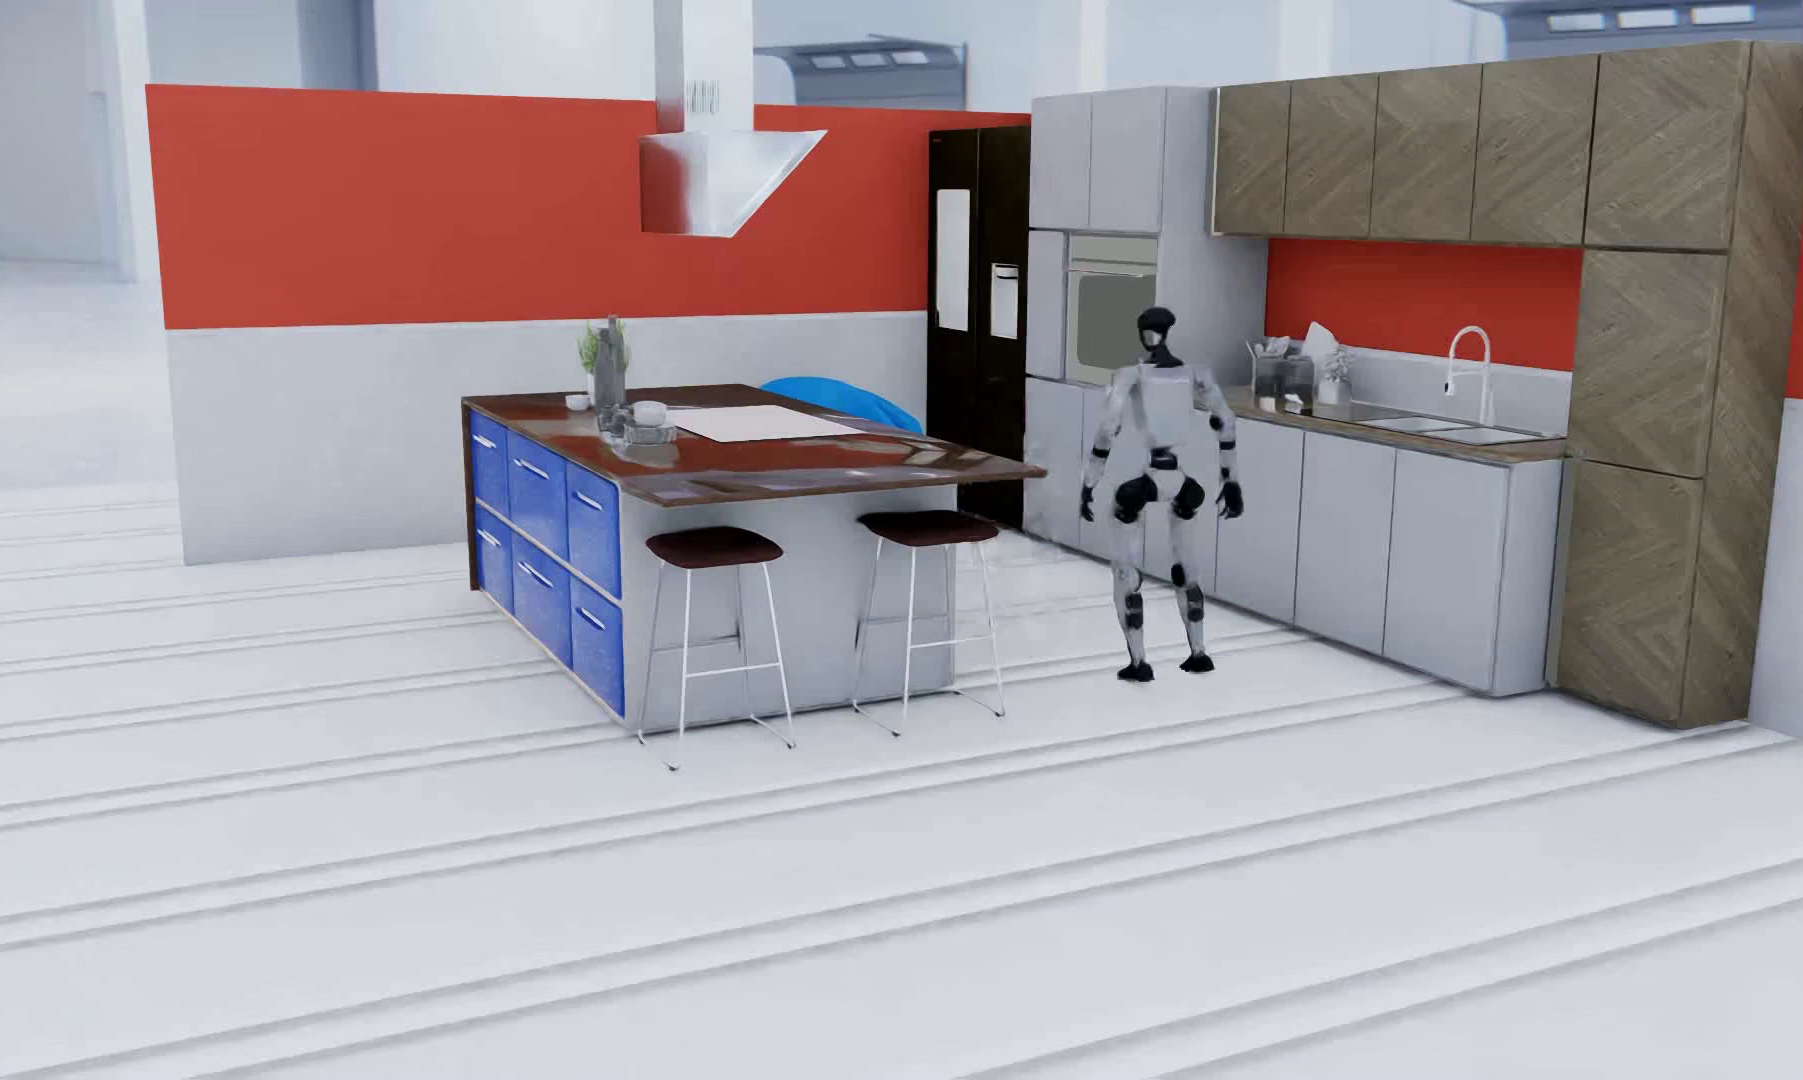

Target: Extend downward

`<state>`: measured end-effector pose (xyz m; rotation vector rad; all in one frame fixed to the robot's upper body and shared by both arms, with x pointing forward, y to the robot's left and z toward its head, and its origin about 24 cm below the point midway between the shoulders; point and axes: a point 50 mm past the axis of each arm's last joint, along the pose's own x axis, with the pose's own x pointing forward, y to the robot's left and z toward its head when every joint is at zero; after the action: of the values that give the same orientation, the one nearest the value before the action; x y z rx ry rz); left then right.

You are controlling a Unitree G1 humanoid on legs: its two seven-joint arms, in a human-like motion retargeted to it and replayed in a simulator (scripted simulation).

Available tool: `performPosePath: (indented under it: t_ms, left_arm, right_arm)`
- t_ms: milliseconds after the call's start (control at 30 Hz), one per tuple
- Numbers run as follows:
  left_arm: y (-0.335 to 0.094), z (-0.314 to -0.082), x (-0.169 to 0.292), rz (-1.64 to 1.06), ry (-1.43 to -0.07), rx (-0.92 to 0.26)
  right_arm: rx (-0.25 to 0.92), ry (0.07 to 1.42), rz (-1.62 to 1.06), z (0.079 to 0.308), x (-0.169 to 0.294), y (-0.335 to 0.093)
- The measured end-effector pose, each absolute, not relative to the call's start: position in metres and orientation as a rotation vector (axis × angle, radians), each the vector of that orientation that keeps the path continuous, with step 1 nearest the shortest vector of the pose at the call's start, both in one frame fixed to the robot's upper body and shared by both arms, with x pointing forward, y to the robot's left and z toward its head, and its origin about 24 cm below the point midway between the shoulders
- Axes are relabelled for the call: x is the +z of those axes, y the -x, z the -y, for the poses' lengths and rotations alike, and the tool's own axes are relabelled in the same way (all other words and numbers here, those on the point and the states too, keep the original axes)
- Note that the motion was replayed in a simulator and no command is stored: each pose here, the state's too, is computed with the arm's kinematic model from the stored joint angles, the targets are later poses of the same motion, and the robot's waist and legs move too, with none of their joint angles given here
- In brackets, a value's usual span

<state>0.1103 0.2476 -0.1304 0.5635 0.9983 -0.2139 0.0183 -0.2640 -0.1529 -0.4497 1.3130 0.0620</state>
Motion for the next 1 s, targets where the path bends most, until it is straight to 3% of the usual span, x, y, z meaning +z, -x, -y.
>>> performPosePath:
  t_ms: [100,367,667,700,867,1000]
  left_arm:
    - [-0.114,-0.253,-0.122,-0.956,-0.557,-0.186]
    - [-0.109,-0.265,-0.125,-1.007,-0.588,-0.171]
    - [-0.16,-0.237,-0.112,-0.845,-0.598,-0.246]
    - [-0.177,-0.224,-0.109,-0.804,-0.65,-0.319]
    - [-0.279,-0.187,-0.056,-0.543,-0.851,-0.429]
    - [-0.386,-0.153,0.068,-0.213,-1.133,-0.371]
  right_arm:
    - [0.005,0.424,-1.199,0.269,-0.143,-0.042]
    - [0.052,0.429,-1.091,0.257,-0.138,-0.073]
    - [0.076,0.508,-0.989,0.266,-0.124,-0.115]
    - [0.131,0.57,-0.95,0.265,-0.119,-0.133]
    - [0.254,0.806,-0.627,0.239,-0.056,-0.267]
    - [0.169,1.0,-0.253,0.216,0.082,-0.383]
